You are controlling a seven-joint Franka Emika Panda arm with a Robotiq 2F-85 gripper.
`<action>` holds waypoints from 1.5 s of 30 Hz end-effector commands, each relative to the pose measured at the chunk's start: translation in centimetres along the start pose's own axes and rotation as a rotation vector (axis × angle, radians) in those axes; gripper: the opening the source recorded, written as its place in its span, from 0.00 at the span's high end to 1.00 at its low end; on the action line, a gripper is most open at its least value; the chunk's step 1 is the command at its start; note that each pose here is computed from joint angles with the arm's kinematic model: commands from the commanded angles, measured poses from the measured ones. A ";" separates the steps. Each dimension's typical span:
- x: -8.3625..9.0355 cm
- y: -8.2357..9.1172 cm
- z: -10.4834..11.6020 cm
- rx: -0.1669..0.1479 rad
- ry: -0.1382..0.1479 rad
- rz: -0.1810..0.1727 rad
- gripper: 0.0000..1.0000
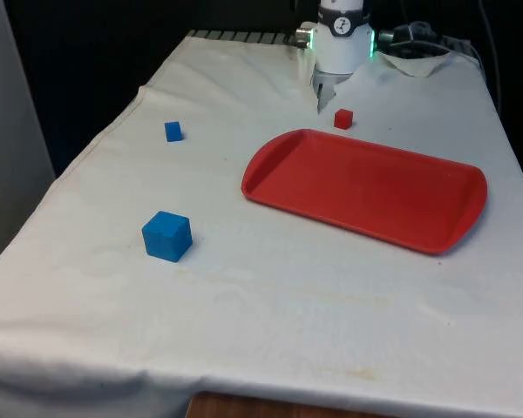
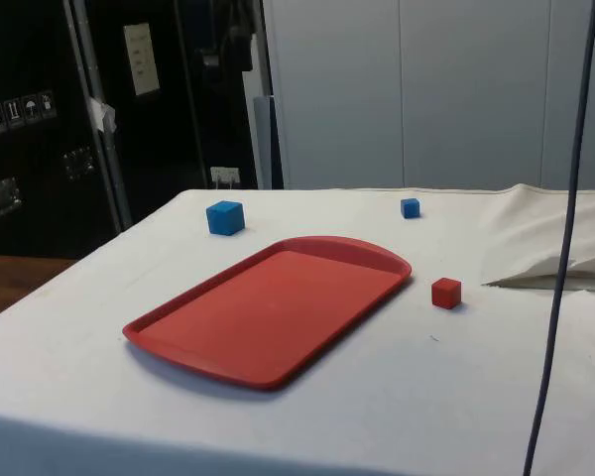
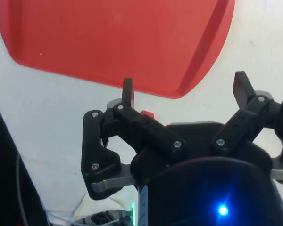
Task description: Pick up the largest block and place it onto the tray.
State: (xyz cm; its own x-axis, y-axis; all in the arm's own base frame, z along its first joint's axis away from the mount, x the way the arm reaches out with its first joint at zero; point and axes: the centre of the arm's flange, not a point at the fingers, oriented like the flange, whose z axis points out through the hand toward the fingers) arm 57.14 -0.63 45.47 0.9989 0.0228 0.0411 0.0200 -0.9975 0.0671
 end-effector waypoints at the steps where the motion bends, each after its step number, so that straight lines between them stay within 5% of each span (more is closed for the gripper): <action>1: 0.4 0.2 0.2 0.005 -0.002 -0.001 0.00; 45: 9.7 7.1 7.1 -0.060 0.008 0.013 0.00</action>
State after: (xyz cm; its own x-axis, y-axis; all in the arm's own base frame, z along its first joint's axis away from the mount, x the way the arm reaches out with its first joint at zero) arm 67.18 -7.87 39.36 0.9987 0.0091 0.0494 0.0025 -0.9912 0.1321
